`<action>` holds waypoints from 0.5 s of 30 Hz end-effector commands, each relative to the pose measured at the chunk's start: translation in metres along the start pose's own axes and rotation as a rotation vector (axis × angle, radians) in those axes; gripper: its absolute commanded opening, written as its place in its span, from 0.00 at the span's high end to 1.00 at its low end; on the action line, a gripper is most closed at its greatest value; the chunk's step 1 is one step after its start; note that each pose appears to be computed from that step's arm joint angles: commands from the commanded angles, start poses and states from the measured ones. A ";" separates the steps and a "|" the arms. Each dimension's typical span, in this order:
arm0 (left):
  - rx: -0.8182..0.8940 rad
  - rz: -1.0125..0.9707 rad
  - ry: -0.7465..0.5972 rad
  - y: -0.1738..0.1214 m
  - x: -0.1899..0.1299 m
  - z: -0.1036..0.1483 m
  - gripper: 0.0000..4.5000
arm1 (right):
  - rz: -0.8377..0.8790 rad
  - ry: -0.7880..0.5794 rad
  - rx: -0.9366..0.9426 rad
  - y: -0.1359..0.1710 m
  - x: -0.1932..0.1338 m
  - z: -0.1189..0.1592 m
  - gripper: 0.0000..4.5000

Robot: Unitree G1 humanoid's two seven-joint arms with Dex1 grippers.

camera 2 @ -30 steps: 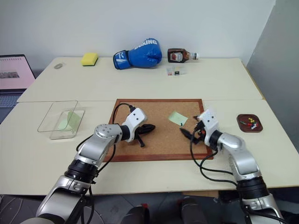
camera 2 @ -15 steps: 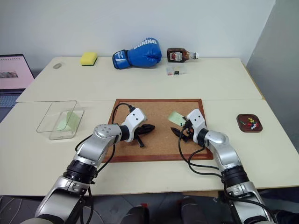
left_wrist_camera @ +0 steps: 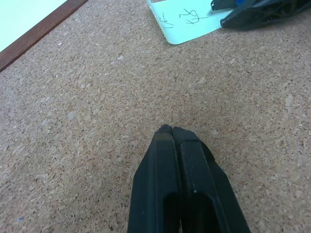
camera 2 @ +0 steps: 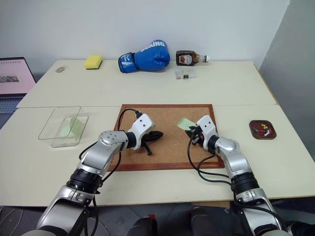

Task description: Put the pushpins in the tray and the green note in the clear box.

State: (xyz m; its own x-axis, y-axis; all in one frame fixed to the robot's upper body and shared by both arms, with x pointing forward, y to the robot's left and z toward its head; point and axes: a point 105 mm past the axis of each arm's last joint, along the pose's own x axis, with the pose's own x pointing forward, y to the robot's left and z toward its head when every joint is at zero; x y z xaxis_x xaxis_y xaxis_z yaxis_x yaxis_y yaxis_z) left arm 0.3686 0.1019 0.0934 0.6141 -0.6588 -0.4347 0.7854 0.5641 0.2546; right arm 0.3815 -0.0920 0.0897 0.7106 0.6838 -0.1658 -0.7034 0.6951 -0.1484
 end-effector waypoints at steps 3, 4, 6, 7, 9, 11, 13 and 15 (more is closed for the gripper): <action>-0.051 -0.019 0.108 -0.007 0.001 -0.030 1.00 | -0.018 -0.048 -0.019 -0.006 0.000 0.015 1.00; -0.052 -0.019 0.109 -0.007 0.001 -0.031 1.00 | -0.018 -0.050 -0.019 -0.006 0.000 0.016 1.00; -0.053 -0.019 0.112 -0.008 0.001 -0.031 1.00 | -0.019 -0.066 -0.019 -0.007 -0.002 0.021 1.00; -0.053 -0.019 0.113 -0.008 0.001 -0.032 1.00 | -0.020 -0.071 -0.019 -0.007 -0.003 0.023 1.00; -0.055 -0.020 0.114 -0.008 0.001 -0.032 1.00 | -0.033 -0.087 -0.022 -0.009 -0.005 0.029 1.00; -0.058 -0.020 0.116 -0.009 0.000 -0.033 1.00 | -0.038 -0.117 -0.024 -0.009 -0.007 0.038 1.00; -0.061 -0.022 0.117 -0.009 0.000 -0.034 1.00 | -0.038 -0.150 -0.032 -0.008 -0.010 0.049 1.00; -0.062 -0.022 0.119 -0.010 0.000 -0.035 1.00 | -0.038 -0.174 -0.039 -0.006 -0.012 0.058 1.00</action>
State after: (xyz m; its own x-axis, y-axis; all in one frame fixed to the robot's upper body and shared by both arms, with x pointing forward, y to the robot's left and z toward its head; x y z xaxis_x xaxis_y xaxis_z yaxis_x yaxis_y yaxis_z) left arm 0.3675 0.1022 0.0924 0.6136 -0.6575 -0.4372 0.7853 0.5659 0.2511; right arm 0.3792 -0.0927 0.1090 0.7258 0.6781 -0.1158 -0.6876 0.7106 -0.1491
